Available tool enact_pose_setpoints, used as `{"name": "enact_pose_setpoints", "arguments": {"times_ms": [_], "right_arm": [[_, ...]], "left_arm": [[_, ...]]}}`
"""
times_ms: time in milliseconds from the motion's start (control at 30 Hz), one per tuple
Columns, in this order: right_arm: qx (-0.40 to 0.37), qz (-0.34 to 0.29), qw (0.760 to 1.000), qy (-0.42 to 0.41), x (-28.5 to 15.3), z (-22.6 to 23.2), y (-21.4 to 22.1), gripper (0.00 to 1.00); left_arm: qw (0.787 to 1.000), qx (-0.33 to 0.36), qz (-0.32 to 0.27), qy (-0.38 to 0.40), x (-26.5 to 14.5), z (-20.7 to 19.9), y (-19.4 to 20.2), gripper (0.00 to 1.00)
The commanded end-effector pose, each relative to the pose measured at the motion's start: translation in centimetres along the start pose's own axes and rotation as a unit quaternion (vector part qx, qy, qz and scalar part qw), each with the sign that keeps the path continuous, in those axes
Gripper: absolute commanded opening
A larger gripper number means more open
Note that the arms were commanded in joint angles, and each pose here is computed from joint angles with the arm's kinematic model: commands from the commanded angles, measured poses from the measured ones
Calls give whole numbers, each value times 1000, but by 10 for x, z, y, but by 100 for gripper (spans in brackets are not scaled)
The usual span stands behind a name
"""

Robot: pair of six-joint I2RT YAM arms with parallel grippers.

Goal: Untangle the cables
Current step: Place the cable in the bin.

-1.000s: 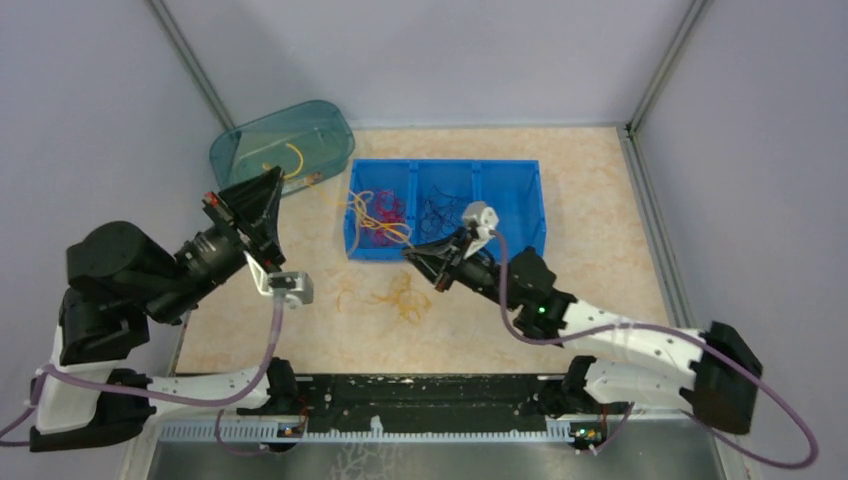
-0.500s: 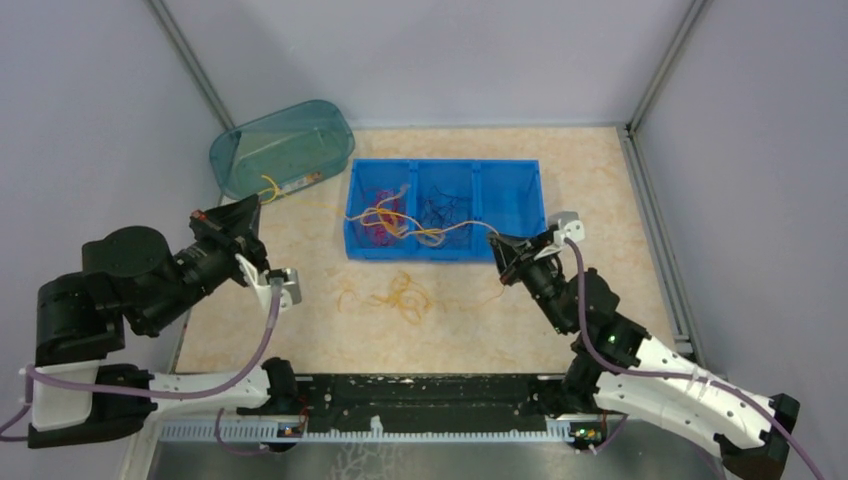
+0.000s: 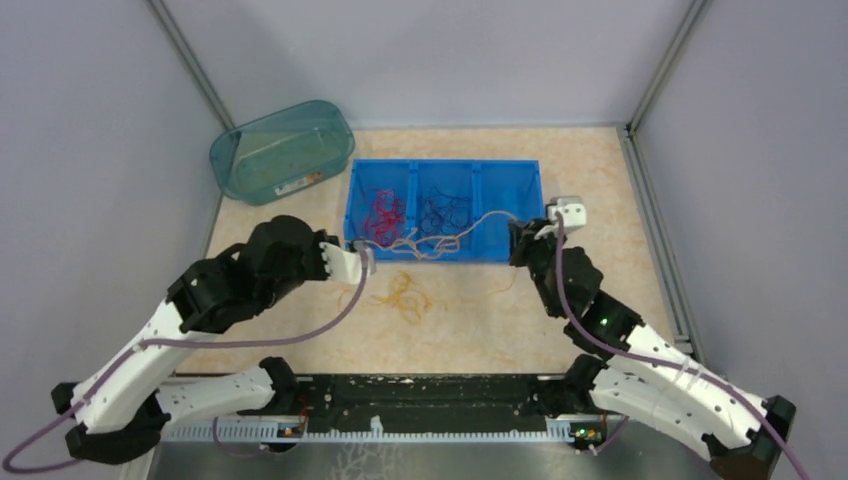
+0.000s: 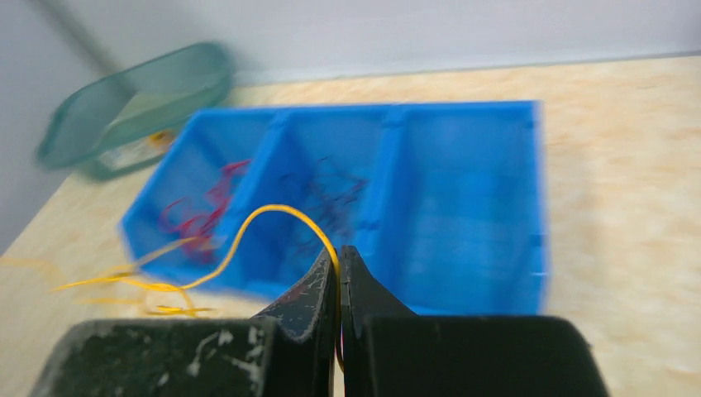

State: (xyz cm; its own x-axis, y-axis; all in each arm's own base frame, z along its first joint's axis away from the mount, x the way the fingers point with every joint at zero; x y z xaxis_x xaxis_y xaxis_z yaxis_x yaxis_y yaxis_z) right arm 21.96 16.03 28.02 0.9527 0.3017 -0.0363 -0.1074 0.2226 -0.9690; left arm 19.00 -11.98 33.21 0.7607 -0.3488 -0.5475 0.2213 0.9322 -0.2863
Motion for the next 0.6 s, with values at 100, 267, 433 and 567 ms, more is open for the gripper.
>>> {"name": "enact_pose_setpoints", "arguments": {"times_ms": [100,267,433,567], "right_arm": [[-28,-42,978,205,-6,-106,-38,0],[9,-20,968,250,4,-138,-28,0],[25,-49,956,289,-1,-160,-45,0],[58,-68,945,314,-9,-184,-57,0]], "left_arm": [[991,-85,-7,-105,-20,54,24,2],[977,-152,2,-152,-6,101,13,3],[957,-235,15,-170,22,133,46,0],[935,-293,65,-188,33,144,112,0]]}}
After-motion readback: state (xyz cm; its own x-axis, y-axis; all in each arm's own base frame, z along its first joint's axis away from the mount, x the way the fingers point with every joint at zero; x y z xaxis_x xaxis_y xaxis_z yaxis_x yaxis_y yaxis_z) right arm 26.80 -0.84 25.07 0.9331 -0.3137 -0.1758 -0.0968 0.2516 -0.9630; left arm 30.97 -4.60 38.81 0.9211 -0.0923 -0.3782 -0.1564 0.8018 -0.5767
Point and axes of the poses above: each gripper's point midway between its finger pads, its own x axis out along the fingers, its own z axis along the line the jaws close on, y = z × x, the point moved 3 cm from there along -x, back along the fingers
